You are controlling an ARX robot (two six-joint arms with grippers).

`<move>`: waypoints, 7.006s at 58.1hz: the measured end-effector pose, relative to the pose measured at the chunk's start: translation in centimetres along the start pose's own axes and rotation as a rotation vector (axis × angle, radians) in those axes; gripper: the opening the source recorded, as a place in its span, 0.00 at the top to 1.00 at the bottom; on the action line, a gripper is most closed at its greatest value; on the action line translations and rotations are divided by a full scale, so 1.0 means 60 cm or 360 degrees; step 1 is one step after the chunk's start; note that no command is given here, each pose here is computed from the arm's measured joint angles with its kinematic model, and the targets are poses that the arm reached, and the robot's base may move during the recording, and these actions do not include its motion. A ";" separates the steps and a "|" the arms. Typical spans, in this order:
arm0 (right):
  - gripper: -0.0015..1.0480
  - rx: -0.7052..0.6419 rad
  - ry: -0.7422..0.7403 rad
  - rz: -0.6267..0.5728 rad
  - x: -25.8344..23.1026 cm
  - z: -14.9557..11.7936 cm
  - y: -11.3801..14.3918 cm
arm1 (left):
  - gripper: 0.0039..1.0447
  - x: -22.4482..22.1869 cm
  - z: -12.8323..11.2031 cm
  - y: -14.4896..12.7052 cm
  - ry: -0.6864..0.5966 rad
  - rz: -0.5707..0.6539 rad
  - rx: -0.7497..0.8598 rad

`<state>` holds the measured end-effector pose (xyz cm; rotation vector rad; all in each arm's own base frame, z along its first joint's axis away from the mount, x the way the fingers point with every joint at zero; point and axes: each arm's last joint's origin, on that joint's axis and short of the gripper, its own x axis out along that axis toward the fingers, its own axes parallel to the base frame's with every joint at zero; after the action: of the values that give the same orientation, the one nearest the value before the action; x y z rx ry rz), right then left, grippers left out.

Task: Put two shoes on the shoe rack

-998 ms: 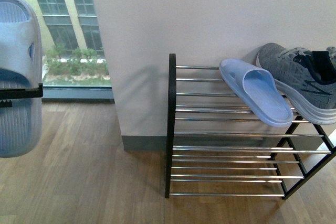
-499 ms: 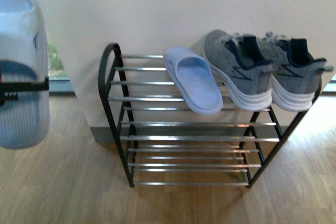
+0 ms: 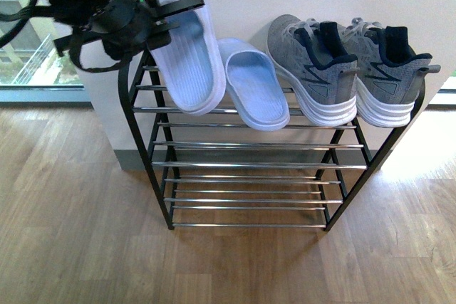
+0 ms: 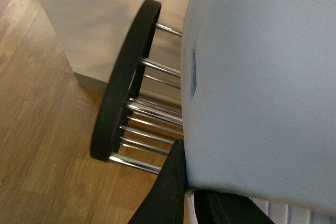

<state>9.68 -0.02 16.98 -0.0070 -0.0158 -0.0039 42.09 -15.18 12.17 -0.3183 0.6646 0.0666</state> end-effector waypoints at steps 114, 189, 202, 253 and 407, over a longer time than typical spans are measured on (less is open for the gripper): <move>0.09 0.0000 0.0000 0.0000 0.000 0.000 0.000 | 0.45 -0.092 0.034 0.120 -0.0943 -0.0084 0.0514; 0.09 0.0000 0.0000 0.0001 0.000 0.000 0.000 | 0.99 -0.392 -0.128 0.291 -0.1034 -0.0111 0.0497; 0.09 0.0000 0.0000 0.0000 0.000 0.000 0.000 | 0.99 -0.411 -0.139 0.294 -0.1043 -0.0113 0.0497; 0.09 0.0000 0.0000 0.0001 0.000 0.000 0.000 | 0.99 -0.462 -0.164 0.300 -0.1078 -0.0119 0.0497; 0.09 0.0001 0.0001 0.0004 0.000 0.000 0.000 | 0.09 -0.480 -0.186 0.307 -0.1053 -0.0112 0.0501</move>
<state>9.68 -0.01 16.98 -0.0067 -0.0154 -0.0012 9.78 -0.03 16.70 -0.0044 0.0021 -0.0027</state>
